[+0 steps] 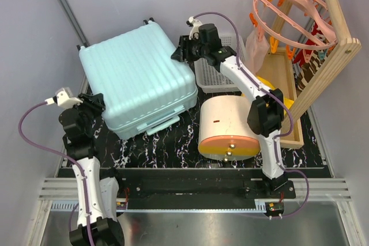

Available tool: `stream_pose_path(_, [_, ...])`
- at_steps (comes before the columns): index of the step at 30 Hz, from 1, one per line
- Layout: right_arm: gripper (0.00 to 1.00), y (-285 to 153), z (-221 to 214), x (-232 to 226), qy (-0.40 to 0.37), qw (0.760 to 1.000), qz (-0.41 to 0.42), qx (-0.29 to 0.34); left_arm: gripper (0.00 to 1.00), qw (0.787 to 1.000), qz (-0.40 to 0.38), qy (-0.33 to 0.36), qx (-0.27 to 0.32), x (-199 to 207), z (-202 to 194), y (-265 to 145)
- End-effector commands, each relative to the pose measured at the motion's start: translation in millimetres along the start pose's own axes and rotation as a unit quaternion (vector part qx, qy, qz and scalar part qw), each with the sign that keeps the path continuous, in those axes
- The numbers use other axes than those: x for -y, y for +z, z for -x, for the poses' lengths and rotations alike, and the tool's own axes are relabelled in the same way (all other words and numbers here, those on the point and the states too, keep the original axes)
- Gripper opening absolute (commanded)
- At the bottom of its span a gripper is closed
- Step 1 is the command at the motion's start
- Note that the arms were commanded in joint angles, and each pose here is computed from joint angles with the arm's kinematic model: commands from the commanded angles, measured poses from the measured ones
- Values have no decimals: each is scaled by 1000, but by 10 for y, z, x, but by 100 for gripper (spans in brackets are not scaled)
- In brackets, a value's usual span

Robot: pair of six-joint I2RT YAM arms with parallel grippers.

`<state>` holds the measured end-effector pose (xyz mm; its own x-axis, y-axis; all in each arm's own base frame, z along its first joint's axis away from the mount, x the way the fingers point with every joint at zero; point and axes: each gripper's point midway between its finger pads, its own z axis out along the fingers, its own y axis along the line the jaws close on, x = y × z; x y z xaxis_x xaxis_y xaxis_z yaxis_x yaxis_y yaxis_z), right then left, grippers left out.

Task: Open, take out, and arrange the luggage
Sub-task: Adjust the luggage at the center of the board.

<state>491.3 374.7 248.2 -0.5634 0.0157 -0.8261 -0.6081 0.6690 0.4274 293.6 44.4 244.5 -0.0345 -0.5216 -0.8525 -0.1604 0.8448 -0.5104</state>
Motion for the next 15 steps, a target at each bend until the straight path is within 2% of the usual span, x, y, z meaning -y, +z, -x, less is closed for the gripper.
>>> stream_pose_path(1, [56, 463, -1338, -1266, -20, 973, 152, -171, 24, 982, -74, -64, -160, 240, -787, -218])
stream_pose_path(2, [57, 511, -1396, -1219, -18, 973, 145, -178, 24, 982, -77, -67, -160, 255, -793, -223])
stream_pose_path(6, [62, 498, -1067, -1265, -49, 980, 132, -140, 24, 979, -87, -78, -166, 281, -855, -214])
stream_pose_path(10, [74, 363, -677, -1360, -88, 983, 124, -102, 24, 978, -101, -84, -164, 350, -876, -182])
stream_pose_path(11, [83, 312, -623, -1361, -97, 983, 118, -101, 24, 977, -105, -84, -167, 377, -895, -178])
stream_pose_path(12, [87, 253, -466, -1387, -106, 985, 109, -82, 24, 976, -106, -84, -169, 389, -911, -163])
stream_pose_path(15, [94, 53, -202, -1403, -126, 987, 83, -52, 25, 977, -112, -79, -162, 451, -881, -127])
